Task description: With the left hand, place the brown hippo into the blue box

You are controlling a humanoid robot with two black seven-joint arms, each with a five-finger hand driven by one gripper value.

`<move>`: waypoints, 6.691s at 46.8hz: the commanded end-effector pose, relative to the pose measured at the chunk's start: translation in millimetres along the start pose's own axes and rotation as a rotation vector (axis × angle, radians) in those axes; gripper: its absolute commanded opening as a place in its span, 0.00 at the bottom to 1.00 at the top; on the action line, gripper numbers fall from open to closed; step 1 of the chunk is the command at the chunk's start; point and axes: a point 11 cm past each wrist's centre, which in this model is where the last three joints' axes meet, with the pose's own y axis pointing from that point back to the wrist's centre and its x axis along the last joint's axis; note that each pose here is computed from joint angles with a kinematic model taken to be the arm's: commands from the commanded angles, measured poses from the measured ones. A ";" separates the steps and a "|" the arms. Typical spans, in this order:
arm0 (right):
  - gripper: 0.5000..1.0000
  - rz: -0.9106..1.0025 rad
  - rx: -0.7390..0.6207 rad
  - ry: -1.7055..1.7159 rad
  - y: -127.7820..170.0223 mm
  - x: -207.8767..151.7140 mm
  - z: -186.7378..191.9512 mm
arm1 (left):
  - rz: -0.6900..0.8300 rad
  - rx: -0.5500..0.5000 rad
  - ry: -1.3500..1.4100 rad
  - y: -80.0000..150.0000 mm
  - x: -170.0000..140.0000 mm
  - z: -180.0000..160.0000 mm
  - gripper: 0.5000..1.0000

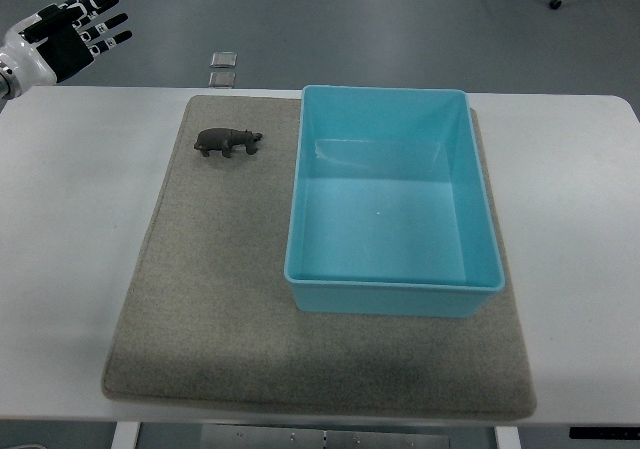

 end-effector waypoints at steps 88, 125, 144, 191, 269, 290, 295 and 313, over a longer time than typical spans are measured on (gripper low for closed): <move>0.87 0.000 0.000 -0.001 0.0 0.0 0.0 | -0.202 0.112 -1.529 -41.8 -62.9 -57.3 0.99; 0.87 0.000 0.000 0.001 0.0 0.0 0.1 | -0.265 0.192 -1.713 -58.5 -68.5 -114.6 0.97; 0.87 0.000 0.000 -0.001 0.0 0.0 0.0 | -0.288 0.205 -1.751 -59.3 -70.8 -119.0 0.74; 0.87 0.000 0.000 -0.001 0.0 0.0 0.0 | -0.301 0.225 -1.846 -59.7 -67.5 -116.2 0.45; 0.87 0.000 0.000 -0.001 0.0 0.0 0.0 | -0.383 0.104 -1.876 -41.6 -107.1 -43.9 0.00; 0.87 0.000 0.000 0.001 0.0 0.0 0.1 | -0.574 -0.052 -1.903 -29.7 -189.1 -25.2 0.00; 0.87 0.000 0.000 0.001 0.0 0.0 0.1 | -0.665 -0.091 -1.890 -32.7 -219.6 -44.0 0.00; 0.87 0.000 0.000 0.001 0.0 0.0 0.1 | -0.832 -0.090 -1.847 -49.0 -270.0 -114.3 0.00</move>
